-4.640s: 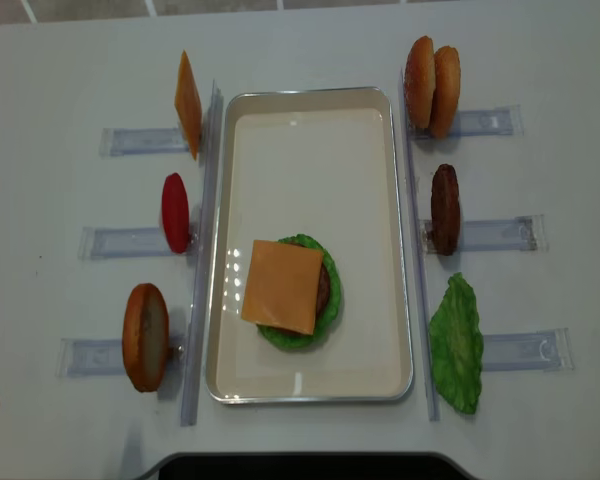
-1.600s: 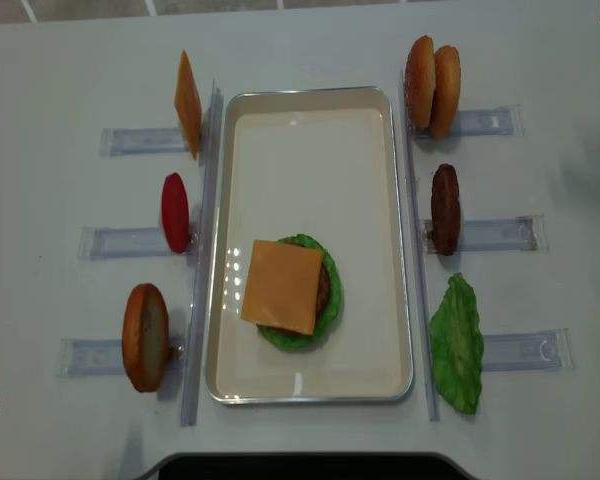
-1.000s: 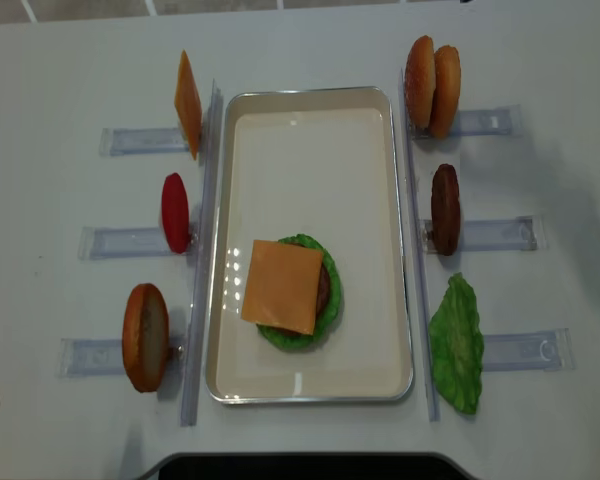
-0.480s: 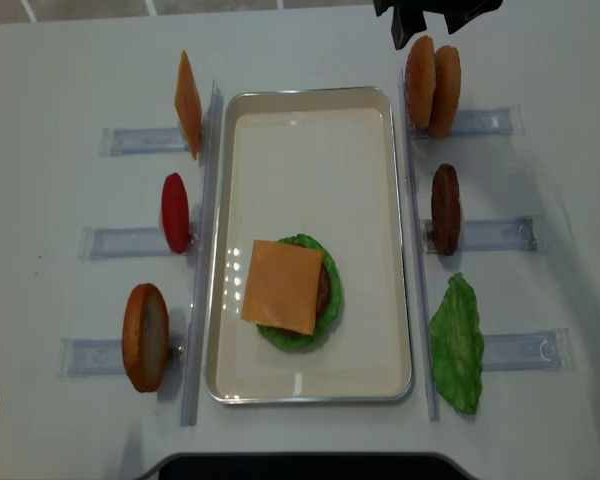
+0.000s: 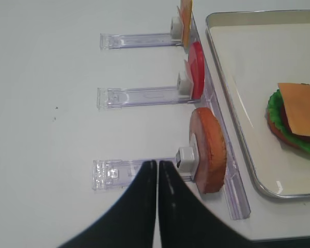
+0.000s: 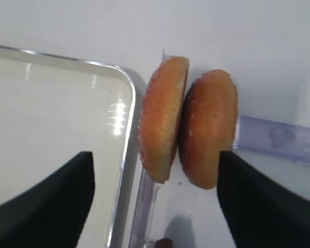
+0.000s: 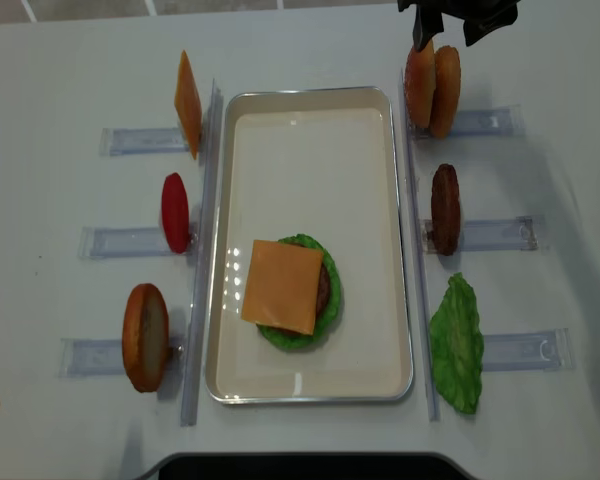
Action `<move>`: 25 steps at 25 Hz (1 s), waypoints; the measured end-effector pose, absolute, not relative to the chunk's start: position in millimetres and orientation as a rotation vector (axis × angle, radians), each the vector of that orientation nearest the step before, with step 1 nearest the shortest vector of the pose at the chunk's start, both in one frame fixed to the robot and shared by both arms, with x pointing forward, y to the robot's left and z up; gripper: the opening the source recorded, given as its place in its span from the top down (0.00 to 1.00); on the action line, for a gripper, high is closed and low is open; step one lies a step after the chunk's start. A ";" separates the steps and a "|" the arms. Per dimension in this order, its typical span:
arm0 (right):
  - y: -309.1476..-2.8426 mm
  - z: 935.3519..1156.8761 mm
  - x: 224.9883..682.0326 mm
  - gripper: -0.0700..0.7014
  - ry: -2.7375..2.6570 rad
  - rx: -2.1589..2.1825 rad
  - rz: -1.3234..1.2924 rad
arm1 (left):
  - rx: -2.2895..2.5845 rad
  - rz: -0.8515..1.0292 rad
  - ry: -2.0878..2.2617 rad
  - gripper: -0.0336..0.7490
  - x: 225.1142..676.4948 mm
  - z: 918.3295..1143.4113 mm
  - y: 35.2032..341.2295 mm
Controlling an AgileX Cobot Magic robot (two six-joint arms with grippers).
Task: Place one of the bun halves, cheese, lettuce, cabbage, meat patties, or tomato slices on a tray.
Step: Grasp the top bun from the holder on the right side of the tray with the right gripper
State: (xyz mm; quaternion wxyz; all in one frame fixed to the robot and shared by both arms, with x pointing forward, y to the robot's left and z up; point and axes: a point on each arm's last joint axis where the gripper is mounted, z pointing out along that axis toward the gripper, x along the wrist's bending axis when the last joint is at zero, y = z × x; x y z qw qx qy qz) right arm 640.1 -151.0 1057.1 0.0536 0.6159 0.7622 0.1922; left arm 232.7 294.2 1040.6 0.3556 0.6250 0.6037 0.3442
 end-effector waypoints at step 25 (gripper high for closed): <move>-140.4 1014.6 659.8 0.29 2.367 1.862 0.605 | 1.615 0.889 1.560 0.97 232.7 1040.6 294.2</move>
